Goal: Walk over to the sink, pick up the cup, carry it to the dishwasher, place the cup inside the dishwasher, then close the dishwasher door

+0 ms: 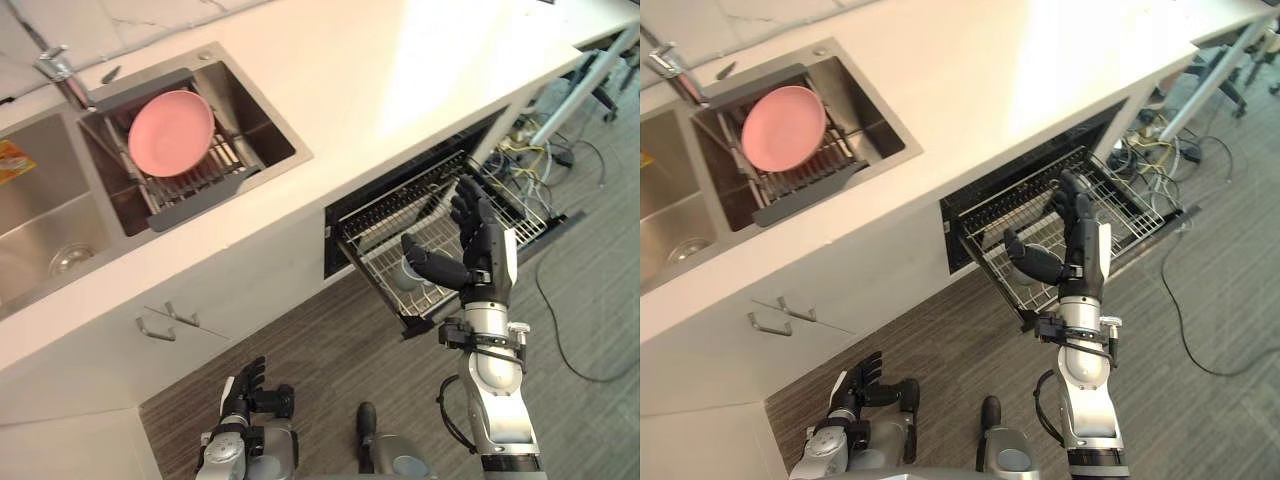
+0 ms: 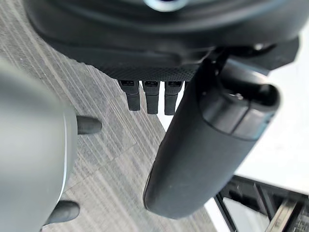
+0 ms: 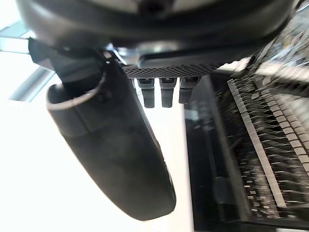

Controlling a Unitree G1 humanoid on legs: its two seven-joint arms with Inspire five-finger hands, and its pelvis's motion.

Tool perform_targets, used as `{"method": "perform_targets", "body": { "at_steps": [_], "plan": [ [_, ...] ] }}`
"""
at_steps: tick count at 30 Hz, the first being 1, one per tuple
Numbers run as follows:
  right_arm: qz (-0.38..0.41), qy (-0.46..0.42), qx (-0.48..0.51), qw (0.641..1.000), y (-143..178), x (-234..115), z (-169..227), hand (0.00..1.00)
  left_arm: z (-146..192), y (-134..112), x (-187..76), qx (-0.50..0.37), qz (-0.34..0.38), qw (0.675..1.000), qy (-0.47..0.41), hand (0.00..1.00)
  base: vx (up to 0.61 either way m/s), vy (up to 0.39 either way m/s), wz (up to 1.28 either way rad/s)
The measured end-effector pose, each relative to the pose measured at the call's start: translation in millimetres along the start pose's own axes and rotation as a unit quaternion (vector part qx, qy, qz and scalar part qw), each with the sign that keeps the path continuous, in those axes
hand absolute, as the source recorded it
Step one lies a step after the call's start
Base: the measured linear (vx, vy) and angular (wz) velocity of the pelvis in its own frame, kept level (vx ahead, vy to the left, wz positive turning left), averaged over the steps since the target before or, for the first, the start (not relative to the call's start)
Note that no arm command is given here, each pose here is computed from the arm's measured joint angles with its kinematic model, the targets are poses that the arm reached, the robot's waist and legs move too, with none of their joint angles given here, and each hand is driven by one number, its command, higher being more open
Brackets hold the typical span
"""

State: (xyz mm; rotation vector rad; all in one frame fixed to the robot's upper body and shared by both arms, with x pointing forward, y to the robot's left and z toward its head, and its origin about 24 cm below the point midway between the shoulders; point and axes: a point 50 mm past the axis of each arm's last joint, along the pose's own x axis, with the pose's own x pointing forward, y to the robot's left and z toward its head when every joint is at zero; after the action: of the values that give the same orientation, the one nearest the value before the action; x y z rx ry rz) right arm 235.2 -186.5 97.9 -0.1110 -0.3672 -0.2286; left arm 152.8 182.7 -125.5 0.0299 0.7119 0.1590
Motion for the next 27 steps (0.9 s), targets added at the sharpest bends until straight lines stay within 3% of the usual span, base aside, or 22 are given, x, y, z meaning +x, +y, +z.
{"method": "perform_targets", "body": {
  "at_steps": [11,27],
  "plan": [
    [0.031,-0.043,-0.050,0.997,6,4,13,0.90,-22,21,-9,0.029,0.020,0.999,0.040,0.90,0.19,0.121,0.31],
    [0.089,-0.035,-0.165,0.982,-29,8,9,0.90,-40,22,-13,-0.011,0.043,0.995,0.093,0.90,0.23,-0.103,0.69]
  ]
}}
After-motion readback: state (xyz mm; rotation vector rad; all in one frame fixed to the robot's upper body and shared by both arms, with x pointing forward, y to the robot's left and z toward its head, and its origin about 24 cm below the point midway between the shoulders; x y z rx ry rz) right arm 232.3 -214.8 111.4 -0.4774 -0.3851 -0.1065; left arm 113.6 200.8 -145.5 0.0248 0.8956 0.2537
